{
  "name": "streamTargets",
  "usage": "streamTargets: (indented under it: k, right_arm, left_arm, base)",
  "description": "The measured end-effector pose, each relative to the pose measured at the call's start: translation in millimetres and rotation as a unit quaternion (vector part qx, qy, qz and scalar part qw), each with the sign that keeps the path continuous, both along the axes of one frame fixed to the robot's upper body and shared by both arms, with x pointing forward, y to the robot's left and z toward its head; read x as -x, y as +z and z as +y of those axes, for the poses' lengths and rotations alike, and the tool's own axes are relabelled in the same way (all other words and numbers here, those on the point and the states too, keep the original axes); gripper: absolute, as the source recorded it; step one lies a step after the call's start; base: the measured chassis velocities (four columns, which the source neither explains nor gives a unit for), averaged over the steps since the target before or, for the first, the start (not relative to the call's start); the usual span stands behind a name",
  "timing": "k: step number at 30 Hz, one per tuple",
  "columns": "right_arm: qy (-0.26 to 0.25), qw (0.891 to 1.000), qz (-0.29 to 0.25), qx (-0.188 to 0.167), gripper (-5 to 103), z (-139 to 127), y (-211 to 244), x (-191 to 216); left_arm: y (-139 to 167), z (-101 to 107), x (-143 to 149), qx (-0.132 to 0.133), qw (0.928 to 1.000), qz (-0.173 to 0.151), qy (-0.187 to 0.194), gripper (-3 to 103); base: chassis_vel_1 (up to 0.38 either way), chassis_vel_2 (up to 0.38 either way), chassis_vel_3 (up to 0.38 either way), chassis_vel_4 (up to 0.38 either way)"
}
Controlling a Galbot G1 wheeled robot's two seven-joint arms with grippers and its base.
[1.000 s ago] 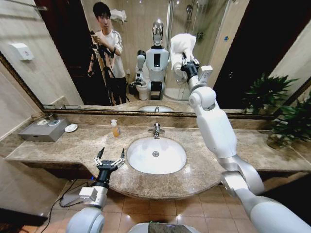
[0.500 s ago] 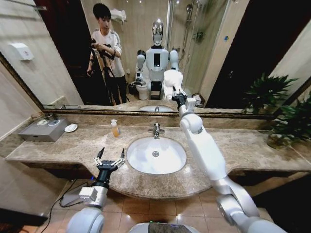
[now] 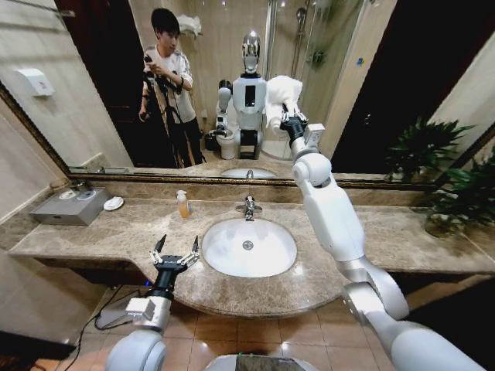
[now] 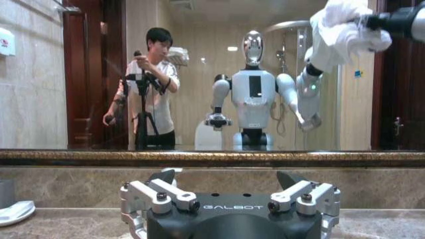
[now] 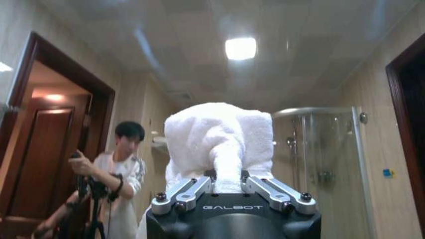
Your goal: Pick up the towel from the sink counter and wipe the mirror surface.
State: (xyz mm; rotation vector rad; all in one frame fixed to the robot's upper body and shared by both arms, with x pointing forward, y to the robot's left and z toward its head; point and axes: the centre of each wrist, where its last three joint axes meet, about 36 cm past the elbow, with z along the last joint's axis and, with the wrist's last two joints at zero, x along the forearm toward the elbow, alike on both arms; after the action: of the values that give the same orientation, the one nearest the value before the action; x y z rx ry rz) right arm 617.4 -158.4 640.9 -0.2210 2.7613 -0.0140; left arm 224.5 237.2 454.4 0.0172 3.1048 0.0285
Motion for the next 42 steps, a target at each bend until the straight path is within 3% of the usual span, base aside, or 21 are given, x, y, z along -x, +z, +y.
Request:
streamTargets:
  k: [7,12,20,26,30,36,42]
  right_arm:
    - [-0.001,0.999,0.04,-0.003,13,11,-63,8]
    - [-0.002,0.999,0.046,-0.001,13,17,-74,12]
    - [-0.005,1.0,-0.011,-0.009,13,21,10,4]
    - [-0.008,1.0,-0.03,-0.004,13,22,36,1]
    - [-0.007,1.0,-0.015,0.001,13,21,17,-2]
    - [-0.001,0.999,0.04,-0.006,13,19,-53,13]
    - [-0.001,0.999,0.052,-0.009,13,15,-71,25]
  left_arm:
    - [0,0,0,0.0,1.0,0.0,0.0,100]
    - [0,0,0,0.0,1.0,0.0,0.0,100]
    - [0,0,0,0.0,1.0,0.0,0.0,100]
    - [0,0,0,0.0,1.0,0.0,0.0,100]
    - [0,0,0,0.0,1.0,0.0,0.0,100]
    - [0,0,0,0.0,1.0,0.0,0.0,100]
    - [0,0,0,0.0,1.0,0.0,0.0,100]
  base:
    - [0.0,0.0,0.0,0.0]
    - [0.0,0.0,0.0,0.0]
    - [0.0,0.0,0.0,0.0]
    - [0.0,0.0,0.0,0.0]
    - [0.0,0.0,0.0,0.0]
    - [0.0,0.0,0.0,0.0]
    - [0.0,0.0,0.0,0.0]
